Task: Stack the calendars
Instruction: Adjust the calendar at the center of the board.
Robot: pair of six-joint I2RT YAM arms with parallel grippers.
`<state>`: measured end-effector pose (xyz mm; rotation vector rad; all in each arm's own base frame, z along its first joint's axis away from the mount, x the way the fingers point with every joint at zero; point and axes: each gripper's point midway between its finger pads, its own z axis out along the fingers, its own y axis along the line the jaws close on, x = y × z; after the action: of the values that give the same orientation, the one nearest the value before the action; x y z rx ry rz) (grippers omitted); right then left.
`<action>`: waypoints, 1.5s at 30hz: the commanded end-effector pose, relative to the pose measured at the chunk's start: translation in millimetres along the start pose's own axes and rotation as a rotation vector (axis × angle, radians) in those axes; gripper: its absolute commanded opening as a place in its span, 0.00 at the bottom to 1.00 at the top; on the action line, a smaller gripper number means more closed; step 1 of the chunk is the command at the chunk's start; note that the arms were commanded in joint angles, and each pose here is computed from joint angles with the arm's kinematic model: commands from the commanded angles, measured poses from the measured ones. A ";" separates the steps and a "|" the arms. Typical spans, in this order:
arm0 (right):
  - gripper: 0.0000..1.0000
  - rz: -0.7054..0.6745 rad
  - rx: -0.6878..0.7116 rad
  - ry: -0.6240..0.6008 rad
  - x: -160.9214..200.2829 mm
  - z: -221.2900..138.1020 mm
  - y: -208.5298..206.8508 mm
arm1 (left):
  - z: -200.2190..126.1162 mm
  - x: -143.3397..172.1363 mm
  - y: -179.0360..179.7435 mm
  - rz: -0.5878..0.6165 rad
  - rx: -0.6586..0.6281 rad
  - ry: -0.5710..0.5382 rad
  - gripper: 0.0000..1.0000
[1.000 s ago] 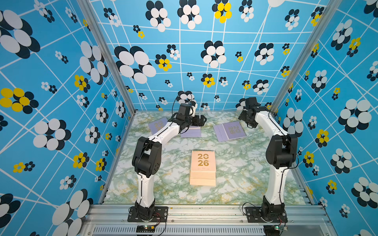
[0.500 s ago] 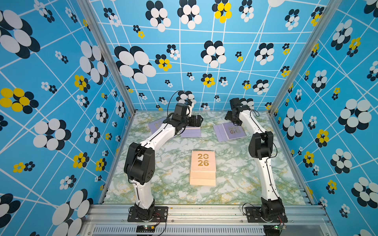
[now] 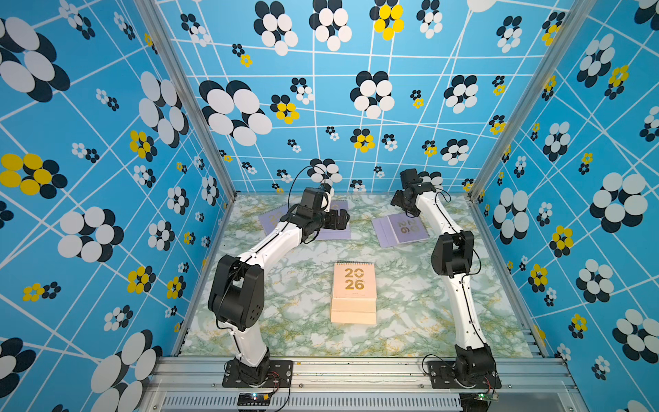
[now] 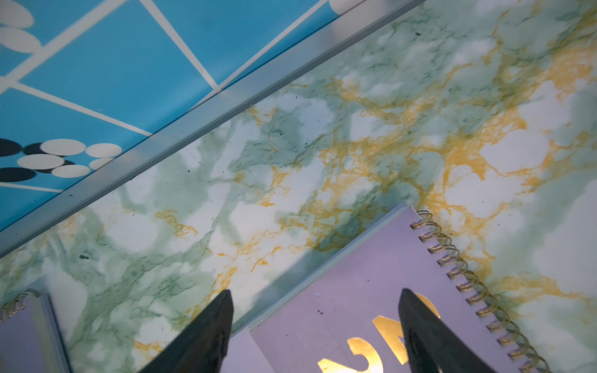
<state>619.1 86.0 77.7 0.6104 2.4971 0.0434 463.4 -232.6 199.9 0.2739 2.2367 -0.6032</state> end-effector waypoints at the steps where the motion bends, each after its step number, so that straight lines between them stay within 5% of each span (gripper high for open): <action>1: 0.82 0.009 0.035 0.053 15.1 13.9 -8.2 | -12.5 1.4 2.1 0.004 -0.021 -0.005 1.00; 24: 0.83 0.104 0.176 0.159 48.7 25.9 -54.6 | -16.2 9.6 2.0 0.016 -0.021 0.003 1.00; 45: 0.83 0.141 0.229 0.203 74.6 0.8 -100.8 | -21.0 10.1 1.5 0.018 -0.017 -0.020 1.00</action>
<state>545.1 39.9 38.7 0.8405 2.6178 -0.0924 446.8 -223.8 190.7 0.2675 2.2593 -0.5841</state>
